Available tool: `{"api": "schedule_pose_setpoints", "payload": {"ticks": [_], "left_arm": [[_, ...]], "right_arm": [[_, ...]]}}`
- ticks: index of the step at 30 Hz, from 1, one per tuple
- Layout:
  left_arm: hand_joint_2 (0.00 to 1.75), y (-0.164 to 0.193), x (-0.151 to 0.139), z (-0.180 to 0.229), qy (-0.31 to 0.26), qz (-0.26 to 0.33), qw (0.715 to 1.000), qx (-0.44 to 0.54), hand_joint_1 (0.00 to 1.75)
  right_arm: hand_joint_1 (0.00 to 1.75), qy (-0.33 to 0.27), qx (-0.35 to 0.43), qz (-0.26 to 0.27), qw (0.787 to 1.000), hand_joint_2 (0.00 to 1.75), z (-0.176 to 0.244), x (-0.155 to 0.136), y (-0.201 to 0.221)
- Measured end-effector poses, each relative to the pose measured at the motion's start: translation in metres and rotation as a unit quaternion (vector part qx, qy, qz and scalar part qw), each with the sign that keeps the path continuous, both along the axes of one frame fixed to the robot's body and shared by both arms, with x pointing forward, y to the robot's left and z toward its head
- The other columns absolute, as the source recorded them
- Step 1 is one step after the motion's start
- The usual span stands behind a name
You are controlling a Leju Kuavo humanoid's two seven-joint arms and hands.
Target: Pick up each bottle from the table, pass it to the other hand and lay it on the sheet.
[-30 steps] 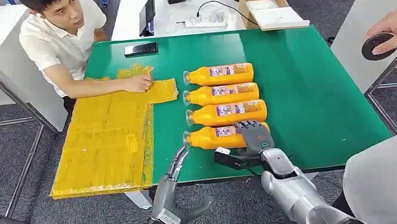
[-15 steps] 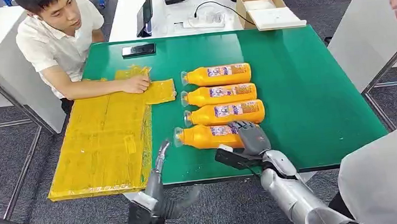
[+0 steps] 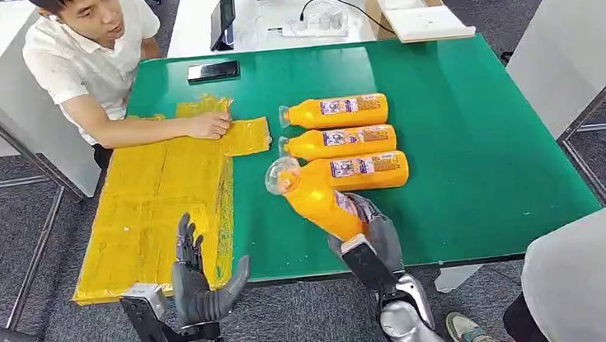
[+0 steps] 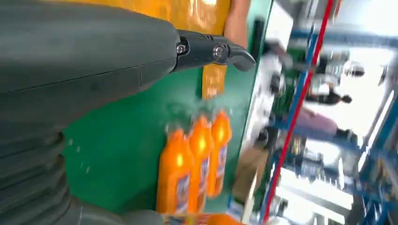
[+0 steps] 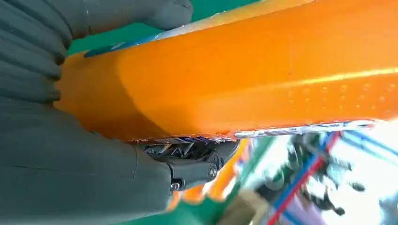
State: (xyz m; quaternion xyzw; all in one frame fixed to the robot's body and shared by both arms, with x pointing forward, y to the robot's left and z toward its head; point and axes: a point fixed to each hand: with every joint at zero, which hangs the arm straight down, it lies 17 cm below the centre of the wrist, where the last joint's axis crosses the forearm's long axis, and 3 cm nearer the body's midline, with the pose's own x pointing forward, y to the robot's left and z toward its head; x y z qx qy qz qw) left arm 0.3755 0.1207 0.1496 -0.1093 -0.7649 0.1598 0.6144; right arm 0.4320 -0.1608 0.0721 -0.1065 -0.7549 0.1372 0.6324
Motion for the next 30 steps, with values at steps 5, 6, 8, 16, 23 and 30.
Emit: {"api": "schedule_pose_setpoints", "payload": {"ticks": [5,6,8,16,23,30], "left_arm": [[1.75,-0.038,-0.015,0.013,-0.021,-0.09,0.996,-0.01,0.0],[1.75,-0.043,-0.018,0.014,-0.022,-0.102,0.994,-0.011,0.0],[1.75,-0.054,-0.021,0.013,-0.017,-0.129,0.991,-0.019,0.0],[1.75,-0.073,-0.019,-0.015,0.058,-0.187,0.977,-0.082,0.0],[1.75,-0.062,-0.004,-0.016,0.054,-0.146,0.985,-0.08,0.0],[1.75,-0.042,0.003,-0.013,0.038,-0.086,0.994,-0.061,0.0]], "right_arm": [[1.75,-0.027,0.006,0.017,0.999,1.75,0.014,-0.01,0.011],[1.75,-0.032,0.006,0.024,0.999,1.75,0.017,-0.011,0.016],[1.75,-0.042,0.0,0.043,0.998,1.75,0.022,-0.015,0.031],[1.75,-0.073,-0.024,0.132,0.988,1.75,0.039,-0.033,0.103],[1.75,-0.069,-0.038,0.202,0.976,1.75,0.031,-0.057,0.159],[1.75,-0.054,-0.038,0.232,0.97,1.75,0.022,-0.068,0.18]]}}
